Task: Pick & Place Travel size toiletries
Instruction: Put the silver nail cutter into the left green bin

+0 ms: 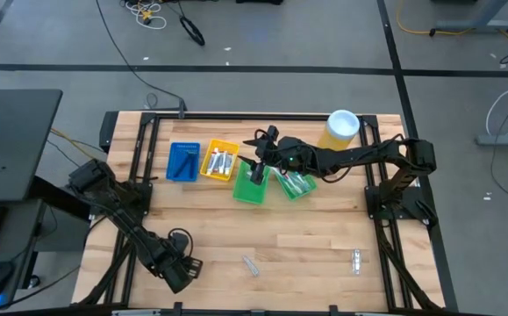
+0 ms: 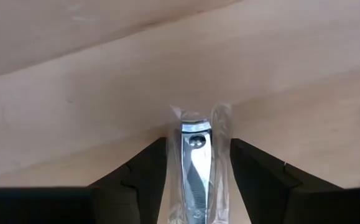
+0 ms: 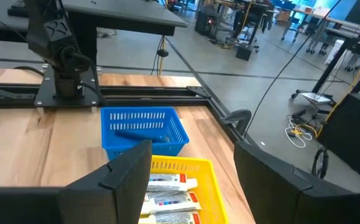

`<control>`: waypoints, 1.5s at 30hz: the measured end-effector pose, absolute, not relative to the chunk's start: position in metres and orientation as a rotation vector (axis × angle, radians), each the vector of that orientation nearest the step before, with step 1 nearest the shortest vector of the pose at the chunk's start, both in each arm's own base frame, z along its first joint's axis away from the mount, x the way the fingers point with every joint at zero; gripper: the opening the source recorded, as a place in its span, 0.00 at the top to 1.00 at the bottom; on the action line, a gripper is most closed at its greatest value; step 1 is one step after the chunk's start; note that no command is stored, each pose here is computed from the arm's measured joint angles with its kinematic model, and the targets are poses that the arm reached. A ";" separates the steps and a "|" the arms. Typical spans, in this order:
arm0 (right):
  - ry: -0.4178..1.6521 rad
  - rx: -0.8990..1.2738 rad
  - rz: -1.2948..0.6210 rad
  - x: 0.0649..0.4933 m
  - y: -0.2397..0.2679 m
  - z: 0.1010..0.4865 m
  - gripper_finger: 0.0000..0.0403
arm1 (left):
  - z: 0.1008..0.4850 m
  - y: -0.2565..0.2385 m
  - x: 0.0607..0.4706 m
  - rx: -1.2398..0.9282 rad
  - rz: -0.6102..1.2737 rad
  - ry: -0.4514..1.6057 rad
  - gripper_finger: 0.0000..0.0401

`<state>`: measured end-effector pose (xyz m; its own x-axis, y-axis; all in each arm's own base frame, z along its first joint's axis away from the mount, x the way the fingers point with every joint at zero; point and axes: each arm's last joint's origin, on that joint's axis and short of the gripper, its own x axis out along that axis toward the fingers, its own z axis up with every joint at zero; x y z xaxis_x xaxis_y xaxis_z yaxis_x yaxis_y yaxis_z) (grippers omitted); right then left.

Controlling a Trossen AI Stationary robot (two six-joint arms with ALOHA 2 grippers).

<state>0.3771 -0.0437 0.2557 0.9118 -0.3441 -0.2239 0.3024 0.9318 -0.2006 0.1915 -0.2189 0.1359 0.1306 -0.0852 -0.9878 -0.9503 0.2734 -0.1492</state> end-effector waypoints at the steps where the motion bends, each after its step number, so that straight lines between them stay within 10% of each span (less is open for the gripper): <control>1: 0.260 -0.163 -0.335 0.377 -0.044 0.256 0.41 | 0.136 -0.218 0.192 -1.104 0.861 1.266 0.54; 10: 0.256 -0.163 -0.338 0.377 -0.045 0.256 0.41 | 0.135 -0.213 0.196 -1.098 0.857 1.360 0.56; 19: 0.256 -0.163 -0.339 0.377 -0.045 0.256 0.41 | 0.134 -0.209 0.197 -1.057 0.864 1.377 0.84; 30: 0.254 -0.163 -0.339 0.377 -0.045 0.256 0.41 | 0.142 -0.200 0.201 -1.032 0.860 1.275 0.84; 45: 0.354 -0.176 -0.313 0.373 -0.036 0.250 0.41 | 0.218 -0.100 0.250 -0.478 0.790 0.937 0.84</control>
